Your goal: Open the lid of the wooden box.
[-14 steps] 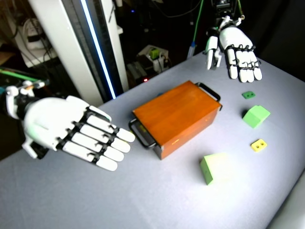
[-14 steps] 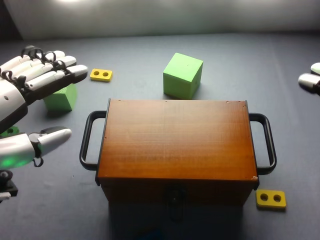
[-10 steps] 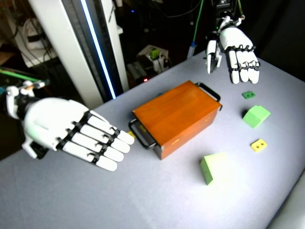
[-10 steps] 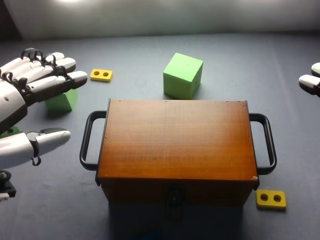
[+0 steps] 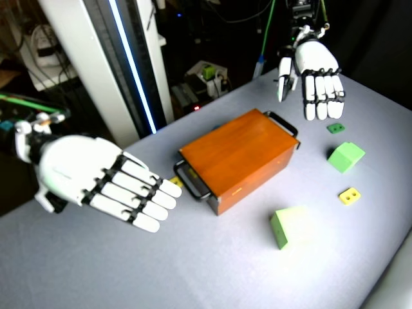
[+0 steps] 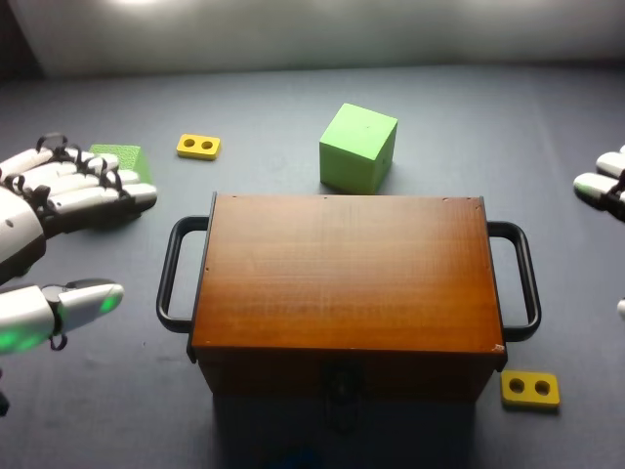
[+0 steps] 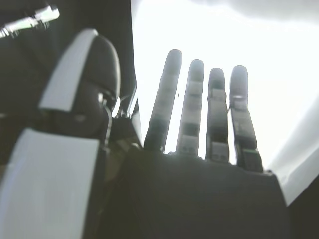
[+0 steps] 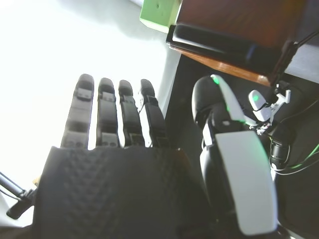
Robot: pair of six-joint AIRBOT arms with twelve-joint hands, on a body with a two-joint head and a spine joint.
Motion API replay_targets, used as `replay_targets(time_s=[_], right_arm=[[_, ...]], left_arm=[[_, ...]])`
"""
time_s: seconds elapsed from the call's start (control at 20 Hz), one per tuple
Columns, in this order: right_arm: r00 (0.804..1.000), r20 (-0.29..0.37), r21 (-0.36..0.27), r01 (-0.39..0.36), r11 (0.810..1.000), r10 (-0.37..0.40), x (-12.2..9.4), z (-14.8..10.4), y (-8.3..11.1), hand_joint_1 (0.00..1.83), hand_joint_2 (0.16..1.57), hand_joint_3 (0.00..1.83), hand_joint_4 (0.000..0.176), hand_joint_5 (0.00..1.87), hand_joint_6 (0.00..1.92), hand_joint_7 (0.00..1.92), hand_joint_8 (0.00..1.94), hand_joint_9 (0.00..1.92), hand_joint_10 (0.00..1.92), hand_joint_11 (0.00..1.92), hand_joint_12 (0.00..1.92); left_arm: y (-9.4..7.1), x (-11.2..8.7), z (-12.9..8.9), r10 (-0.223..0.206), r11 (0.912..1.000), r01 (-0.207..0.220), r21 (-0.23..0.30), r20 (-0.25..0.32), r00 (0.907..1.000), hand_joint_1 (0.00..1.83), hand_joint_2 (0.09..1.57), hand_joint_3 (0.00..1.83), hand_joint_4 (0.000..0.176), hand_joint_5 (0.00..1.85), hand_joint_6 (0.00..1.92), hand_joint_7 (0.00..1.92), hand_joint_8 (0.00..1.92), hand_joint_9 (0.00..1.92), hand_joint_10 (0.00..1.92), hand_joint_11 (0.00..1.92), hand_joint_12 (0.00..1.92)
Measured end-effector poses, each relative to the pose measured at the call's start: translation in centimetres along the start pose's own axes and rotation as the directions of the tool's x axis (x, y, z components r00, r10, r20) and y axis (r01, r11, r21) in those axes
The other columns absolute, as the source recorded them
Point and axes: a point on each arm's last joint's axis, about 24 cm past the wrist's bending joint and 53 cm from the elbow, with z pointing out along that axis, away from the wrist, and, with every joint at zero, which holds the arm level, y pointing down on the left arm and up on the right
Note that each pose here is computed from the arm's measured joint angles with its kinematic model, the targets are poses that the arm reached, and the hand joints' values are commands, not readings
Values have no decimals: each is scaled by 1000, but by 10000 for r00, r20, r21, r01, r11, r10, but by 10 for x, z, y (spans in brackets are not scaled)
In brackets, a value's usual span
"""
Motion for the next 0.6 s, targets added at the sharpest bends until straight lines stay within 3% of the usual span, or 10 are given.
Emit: replay_targets(time_s=[0.1, 0.25, 0.6], right_arm=[[9997, -219, 94, -87, 9999, 89, 9, 1, -3, 537, 1374, 0, 0, 109, 8, 0, 0, 0, 0, 0, 0], [9992, -385, 193, -93, 9998, 100, 14, 1, -6, 522, 1379, 2, 0, 97, 1, 0, 0, 0, 0, 0, 0], [9964, -812, 388, -229, 9990, 260, 30, 2, -11, 488, 1373, 0, 0, 84, 1, 0, 0, 0, 0, 0, 0]], left_arm=[[6, 6, -3, -37, 9998, 32, -210, -218, 9998, 247, 1398, 0, 0, 299, 0, 225, 1, 89, 1, 0, 62], [11, 12, -7, -178, 9990, 162, -407, -384, 9991, 269, 1396, 0, 0, 315, 3, 239, 1, 101, 3, 0, 124], [21, 23, -16, -499, 9961, 450, -757, -636, 9967, 249, 1402, 0, 0, 290, 0, 209, 0, 73, 0, 0, 40]])
